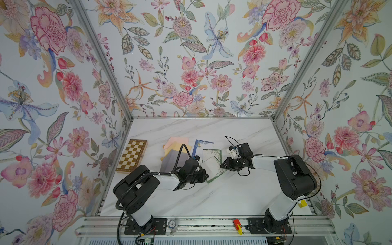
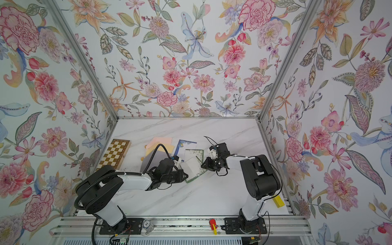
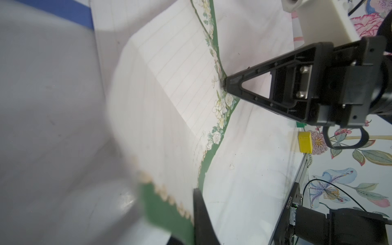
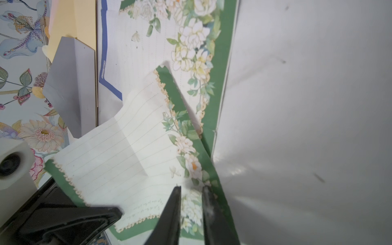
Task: Fold the letter paper in half and place it into the envelope
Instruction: Adjust the letter paper at the center of the board.
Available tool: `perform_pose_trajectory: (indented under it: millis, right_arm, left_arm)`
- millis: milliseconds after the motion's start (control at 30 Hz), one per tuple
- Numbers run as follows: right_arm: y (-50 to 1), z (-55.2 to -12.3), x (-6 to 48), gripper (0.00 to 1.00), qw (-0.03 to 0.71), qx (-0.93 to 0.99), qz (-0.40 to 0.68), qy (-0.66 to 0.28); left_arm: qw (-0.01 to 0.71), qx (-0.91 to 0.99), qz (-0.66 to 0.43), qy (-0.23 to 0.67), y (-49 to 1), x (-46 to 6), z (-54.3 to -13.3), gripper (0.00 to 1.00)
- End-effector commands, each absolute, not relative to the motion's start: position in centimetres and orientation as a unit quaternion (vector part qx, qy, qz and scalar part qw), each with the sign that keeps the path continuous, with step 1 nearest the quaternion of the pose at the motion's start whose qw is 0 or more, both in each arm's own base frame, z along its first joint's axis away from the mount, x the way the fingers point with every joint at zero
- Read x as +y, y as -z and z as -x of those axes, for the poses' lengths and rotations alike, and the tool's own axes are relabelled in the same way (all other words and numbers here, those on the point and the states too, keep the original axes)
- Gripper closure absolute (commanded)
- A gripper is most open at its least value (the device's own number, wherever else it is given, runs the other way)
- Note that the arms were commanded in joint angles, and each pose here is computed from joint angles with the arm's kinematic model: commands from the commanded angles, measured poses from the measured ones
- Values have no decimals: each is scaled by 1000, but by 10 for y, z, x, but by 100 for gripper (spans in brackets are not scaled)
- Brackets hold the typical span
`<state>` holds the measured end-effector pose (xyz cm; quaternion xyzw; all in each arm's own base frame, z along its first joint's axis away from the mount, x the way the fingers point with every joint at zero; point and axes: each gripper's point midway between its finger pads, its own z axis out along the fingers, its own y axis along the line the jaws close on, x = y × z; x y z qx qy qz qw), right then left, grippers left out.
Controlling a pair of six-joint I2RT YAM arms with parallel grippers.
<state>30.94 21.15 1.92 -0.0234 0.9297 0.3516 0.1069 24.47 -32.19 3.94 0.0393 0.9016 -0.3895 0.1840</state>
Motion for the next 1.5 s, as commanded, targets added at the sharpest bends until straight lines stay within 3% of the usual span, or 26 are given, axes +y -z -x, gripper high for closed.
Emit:
perform_pose_trajectory:
  millis: [0, 733, 1467]
  right_arm:
    - [29, -254, 180, 77, 2, 962, -23, -272]
    - [-70, -291, 158, 70, 141, 956, 87, -241]
    - [-56, -329, 168, 81, 116, 946, 78, -292]
  left_arm:
    - [178, 911, -63, 366, -31, -324, -243, 100]
    - [107, 903, -320, 266, -45, -339, -272, 100]
    - [104, 873, -430, 208, -60, -341, -312, 100]
